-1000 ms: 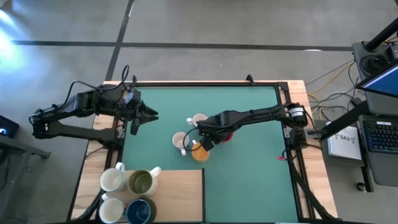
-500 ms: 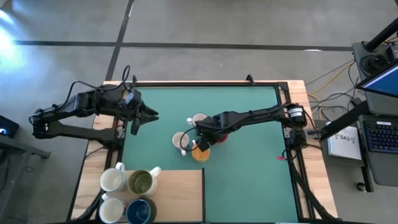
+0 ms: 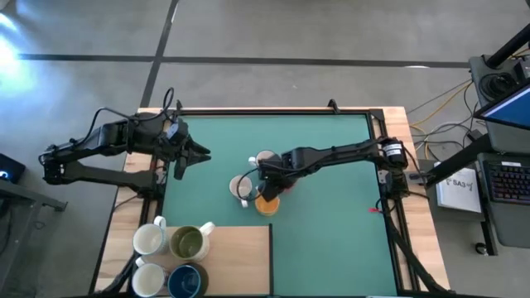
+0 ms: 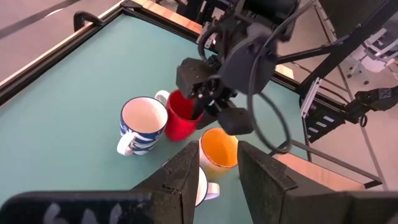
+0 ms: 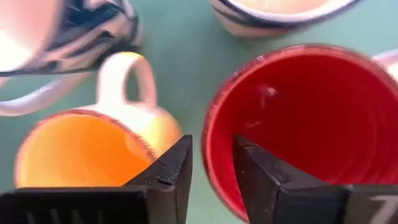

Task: Place coffee mugs
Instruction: Move the red mug to the center of the table, then put the bottom blue patterned mug on the shelf

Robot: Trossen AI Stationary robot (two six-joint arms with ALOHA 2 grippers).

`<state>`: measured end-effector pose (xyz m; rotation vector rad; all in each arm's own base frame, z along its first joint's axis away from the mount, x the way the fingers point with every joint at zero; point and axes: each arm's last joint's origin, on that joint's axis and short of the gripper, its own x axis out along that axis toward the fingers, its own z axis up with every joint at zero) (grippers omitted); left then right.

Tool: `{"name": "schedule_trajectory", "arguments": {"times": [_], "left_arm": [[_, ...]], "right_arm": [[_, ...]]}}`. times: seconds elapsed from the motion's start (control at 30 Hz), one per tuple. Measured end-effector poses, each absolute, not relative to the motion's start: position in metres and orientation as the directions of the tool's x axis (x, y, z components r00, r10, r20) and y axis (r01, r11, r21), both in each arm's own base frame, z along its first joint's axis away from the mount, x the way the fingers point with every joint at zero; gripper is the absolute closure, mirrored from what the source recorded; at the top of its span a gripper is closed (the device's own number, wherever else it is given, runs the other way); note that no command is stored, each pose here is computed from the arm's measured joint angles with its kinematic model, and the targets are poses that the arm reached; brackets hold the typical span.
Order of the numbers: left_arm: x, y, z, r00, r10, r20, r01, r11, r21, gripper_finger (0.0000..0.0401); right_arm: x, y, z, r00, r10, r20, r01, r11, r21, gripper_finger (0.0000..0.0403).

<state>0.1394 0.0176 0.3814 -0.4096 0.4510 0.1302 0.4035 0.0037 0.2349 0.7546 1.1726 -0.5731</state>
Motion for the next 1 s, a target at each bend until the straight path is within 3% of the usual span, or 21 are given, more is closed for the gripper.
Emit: {"name": "schedule_trajectory", "arguments": {"times": [0.37, 0.67, 1.0], "left_arm": [[0.150, 0.019, 0.376, 0.874, 0.029, -0.485, -0.260, 0.872, -0.416, 0.0309], [0.179, 0.023, 0.360, 0.817, 0.020, -0.576, -0.310, 0.858, -0.409, 0.0309], [0.198, 0.025, 0.350, 0.791, 0.014, -0.612, -0.352, 0.828, -0.436, 0.0309]], "right_arm": [[0.396, 0.003, 0.296, 0.313, -0.038, -0.949, 0.616, 0.768, 0.173, 0.0289], [0.355, 0.015, 0.303, 0.265, -0.108, -0.958, 0.622, 0.779, 0.084, 0.0289], [0.296, 0.037, 0.301, 0.565, -0.124, -0.816, 0.541, 0.803, 0.252, 0.0291]]}}
